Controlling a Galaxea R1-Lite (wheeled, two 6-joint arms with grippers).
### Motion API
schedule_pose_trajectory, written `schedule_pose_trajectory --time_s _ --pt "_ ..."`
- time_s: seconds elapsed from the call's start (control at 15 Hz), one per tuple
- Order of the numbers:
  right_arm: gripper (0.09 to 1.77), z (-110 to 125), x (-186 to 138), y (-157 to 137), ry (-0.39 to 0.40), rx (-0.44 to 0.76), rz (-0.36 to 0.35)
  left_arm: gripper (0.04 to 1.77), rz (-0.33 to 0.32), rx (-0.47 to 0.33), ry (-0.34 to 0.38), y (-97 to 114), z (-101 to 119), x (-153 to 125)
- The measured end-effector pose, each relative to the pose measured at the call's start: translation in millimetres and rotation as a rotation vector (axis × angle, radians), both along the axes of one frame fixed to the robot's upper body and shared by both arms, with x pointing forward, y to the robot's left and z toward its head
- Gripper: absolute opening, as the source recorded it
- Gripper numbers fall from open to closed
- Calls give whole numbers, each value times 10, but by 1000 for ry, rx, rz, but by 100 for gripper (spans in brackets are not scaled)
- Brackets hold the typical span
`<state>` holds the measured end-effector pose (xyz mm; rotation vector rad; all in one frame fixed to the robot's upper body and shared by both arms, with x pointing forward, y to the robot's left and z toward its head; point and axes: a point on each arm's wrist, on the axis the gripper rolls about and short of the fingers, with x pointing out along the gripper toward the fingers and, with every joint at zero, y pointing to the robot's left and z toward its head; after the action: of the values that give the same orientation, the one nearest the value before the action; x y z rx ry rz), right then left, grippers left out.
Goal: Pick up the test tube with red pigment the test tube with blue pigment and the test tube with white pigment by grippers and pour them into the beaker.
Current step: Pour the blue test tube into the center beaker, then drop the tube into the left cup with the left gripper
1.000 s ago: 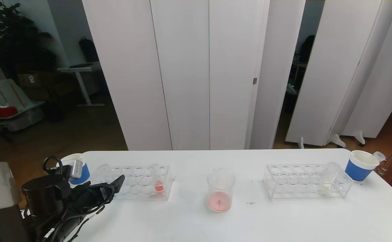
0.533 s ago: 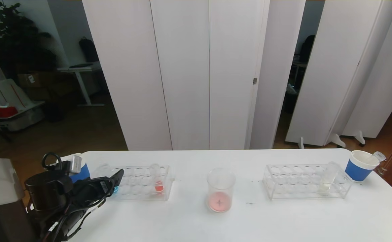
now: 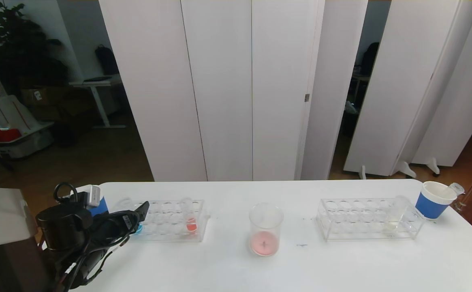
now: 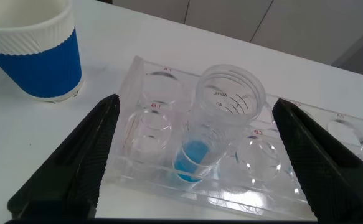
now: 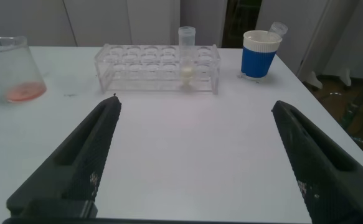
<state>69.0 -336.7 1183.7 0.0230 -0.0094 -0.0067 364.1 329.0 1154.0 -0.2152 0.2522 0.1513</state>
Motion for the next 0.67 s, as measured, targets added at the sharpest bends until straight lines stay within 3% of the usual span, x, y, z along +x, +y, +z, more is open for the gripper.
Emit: schedule_pose_trajectory --time_s 0.47,0.53,0.6,0.67 --pt "174 0 0 0 0 0 0 173 5 -7 -2 10 -11 24" --pt "174 0 0 0 0 0 1 158 6 -4 0 12 -17 26" --pt "174 0 0 0 0 0 0 127 2 -4 5 8 -26 25" --pt "174 0 0 0 0 0 0 83 -2 -2 6 5 -28 25"
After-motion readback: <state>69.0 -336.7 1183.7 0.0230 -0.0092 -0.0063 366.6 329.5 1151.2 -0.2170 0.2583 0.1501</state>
